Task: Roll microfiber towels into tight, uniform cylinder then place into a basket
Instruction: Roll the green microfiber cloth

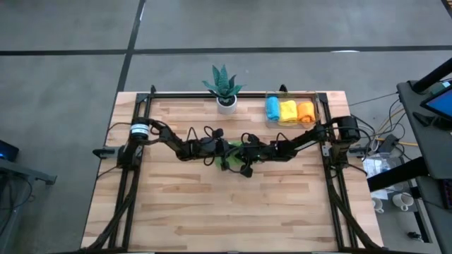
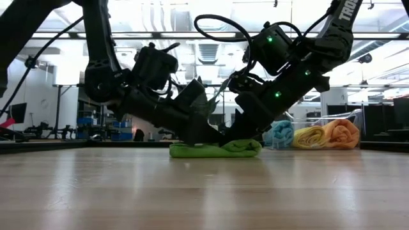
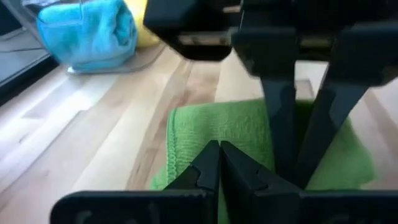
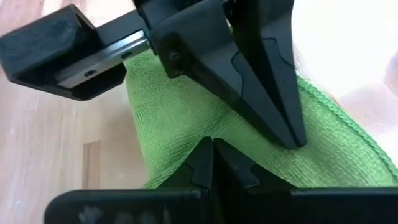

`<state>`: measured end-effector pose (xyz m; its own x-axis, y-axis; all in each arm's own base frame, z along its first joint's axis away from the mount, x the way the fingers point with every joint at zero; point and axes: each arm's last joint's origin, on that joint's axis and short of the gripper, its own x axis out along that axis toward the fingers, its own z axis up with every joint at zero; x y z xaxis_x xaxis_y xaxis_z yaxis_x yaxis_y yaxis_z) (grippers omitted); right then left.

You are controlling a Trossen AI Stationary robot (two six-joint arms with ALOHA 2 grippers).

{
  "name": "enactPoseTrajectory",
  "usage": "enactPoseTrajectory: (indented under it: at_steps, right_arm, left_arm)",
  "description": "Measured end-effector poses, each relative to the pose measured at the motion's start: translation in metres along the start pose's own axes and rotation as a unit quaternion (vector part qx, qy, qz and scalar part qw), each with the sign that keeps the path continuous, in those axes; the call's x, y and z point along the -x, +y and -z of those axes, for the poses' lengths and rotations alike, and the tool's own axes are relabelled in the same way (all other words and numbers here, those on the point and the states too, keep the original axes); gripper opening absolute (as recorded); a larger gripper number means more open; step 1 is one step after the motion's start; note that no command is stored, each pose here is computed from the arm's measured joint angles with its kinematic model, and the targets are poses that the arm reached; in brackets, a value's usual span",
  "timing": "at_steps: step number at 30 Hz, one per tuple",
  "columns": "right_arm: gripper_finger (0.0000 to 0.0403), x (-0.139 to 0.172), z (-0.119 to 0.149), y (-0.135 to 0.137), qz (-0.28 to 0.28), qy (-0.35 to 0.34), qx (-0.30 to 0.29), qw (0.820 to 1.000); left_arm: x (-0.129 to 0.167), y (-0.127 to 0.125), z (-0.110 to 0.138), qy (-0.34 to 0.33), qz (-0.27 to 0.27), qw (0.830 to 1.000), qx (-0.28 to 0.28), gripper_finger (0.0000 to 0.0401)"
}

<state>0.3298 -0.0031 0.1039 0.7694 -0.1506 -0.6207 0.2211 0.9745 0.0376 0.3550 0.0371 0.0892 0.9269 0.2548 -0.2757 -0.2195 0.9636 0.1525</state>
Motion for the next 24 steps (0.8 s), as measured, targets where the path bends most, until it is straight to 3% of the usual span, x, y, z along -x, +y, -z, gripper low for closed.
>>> enactPoseTrajectory:
  at_steps: [7, 24]
  right_arm:
    - [0.0008, 0.0000, -0.0002, -0.0002, 0.002, -0.001, 0.000, 1.000]
    - [0.0008, 0.0067, -0.0065, 0.0002, -0.001, -0.008, -0.005, 1.000]
  left_arm:
    - [-0.0002, 0.0038, 0.0034, 0.018, -0.030, 0.999, -0.002, 0.0000]
    - [-0.0008, 0.0044, 0.0104, 0.050, -0.023, 0.998, -0.008, 0.0000]
